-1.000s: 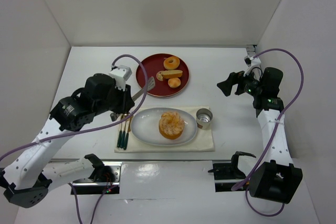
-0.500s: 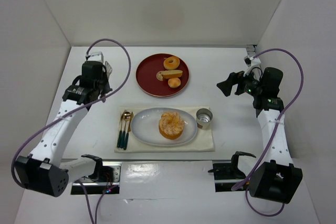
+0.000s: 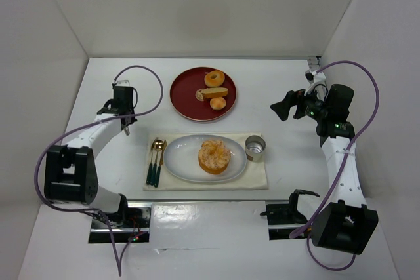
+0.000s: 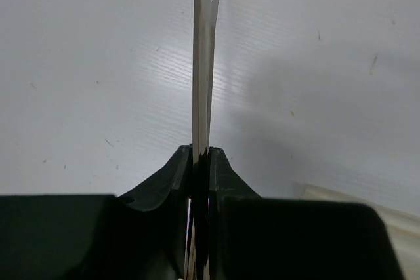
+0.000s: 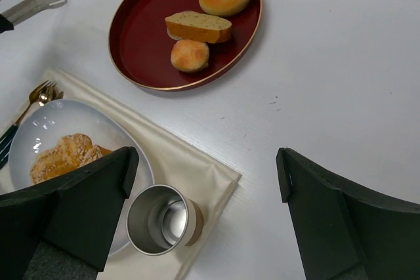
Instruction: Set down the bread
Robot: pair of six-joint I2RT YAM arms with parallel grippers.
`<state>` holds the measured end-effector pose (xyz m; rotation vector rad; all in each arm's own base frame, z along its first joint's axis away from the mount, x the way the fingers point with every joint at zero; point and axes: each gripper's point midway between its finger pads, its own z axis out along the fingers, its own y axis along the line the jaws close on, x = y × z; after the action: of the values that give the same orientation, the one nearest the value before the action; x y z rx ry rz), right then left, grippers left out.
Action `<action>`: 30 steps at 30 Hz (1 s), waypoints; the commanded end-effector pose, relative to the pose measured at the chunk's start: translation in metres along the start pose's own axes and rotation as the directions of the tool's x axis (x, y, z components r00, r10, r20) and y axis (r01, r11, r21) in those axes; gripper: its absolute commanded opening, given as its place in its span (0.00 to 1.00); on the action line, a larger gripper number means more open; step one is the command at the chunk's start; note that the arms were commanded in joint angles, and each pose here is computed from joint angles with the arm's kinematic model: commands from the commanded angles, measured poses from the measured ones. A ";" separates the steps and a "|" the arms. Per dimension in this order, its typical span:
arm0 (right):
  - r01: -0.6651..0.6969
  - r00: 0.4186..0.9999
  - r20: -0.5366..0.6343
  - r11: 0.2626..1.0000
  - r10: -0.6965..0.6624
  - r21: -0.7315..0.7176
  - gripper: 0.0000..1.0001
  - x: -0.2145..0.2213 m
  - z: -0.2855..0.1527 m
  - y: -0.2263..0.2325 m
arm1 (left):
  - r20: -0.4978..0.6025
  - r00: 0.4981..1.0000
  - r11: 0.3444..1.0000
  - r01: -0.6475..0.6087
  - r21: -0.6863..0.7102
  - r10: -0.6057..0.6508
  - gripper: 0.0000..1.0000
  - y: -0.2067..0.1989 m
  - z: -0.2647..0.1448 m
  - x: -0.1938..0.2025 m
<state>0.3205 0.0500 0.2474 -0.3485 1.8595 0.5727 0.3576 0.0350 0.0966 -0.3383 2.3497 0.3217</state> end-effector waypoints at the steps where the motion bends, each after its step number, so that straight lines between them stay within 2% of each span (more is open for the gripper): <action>1: 0.059 0.997 0.047 0.998 -0.059 -0.010 1.00 -0.020 -0.007 0.006 | 0.074 0.997 0.998 -0.003 -0.064 0.007 0.15 0.007 0.015 -0.024; 2: 0.059 0.997 0.047 0.998 -0.059 -0.010 1.00 -0.020 -0.007 0.006 | 0.063 0.998 0.998 -0.008 -0.066 0.012 0.15 0.006 0.019 -0.021; 5: 0.059 0.997 0.047 0.998 -0.059 -0.010 1.00 -0.020 -0.007 0.006 | 0.043 0.999 0.996 -0.019 -0.086 0.023 0.32 0.009 0.029 -0.017; 10: 0.053 0.998 0.041 0.999 -0.052 -0.011 1.00 -0.018 -0.005 0.005 | -0.028 0.998 0.992 -0.062 -0.106 0.059 0.38 0.006 0.048 -0.001; 14: 0.053 0.998 0.041 0.999 -0.052 -0.011 1.00 -0.018 -0.005 0.005 | -0.071 0.995 0.990 -0.075 -0.117 0.067 0.51 0.009 0.056 0.011; 15: 0.053 0.998 0.041 0.999 -0.052 -0.011 1.00 -0.018 -0.005 0.005 | -0.081 0.994 0.991 -0.079 -0.107 0.070 0.58 0.007 0.059 0.014; 19: 0.053 0.998 0.041 0.999 -0.052 -0.011 1.00 -0.018 -0.005 0.005 | -0.130 0.988 0.991 -0.091 -0.098 0.078 0.62 0.008 0.062 0.025; 26: 0.053 0.998 0.041 0.999 -0.052 -0.011 1.00 -0.018 -0.005 0.005 | -0.107 0.992 0.994 -0.069 -0.088 0.060 0.79 0.008 0.055 0.018; 28: 0.053 0.998 0.041 0.999 -0.052 -0.011 1.00 -0.018 -0.005 0.005 | -0.077 0.996 0.996 -0.045 -0.076 0.040 0.81 0.006 0.048 0.008; 29: 0.053 0.998 0.041 0.999 -0.052 -0.011 1.00 -0.018 -0.005 0.005 | -0.066 0.997 0.998 -0.038 -0.055 0.034 0.85 0.003 0.044 0.004; 30: 0.053 0.998 0.041 0.999 -0.052 -0.011 1.00 -0.018 -0.005 0.005 | -0.052 0.998 0.998 -0.032 -0.053 0.029 0.94 0.004 0.041 0.000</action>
<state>0.3199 0.0510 0.2478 -0.3531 1.8574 0.5796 0.3669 0.0546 0.0332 -0.3212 2.5019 0.4559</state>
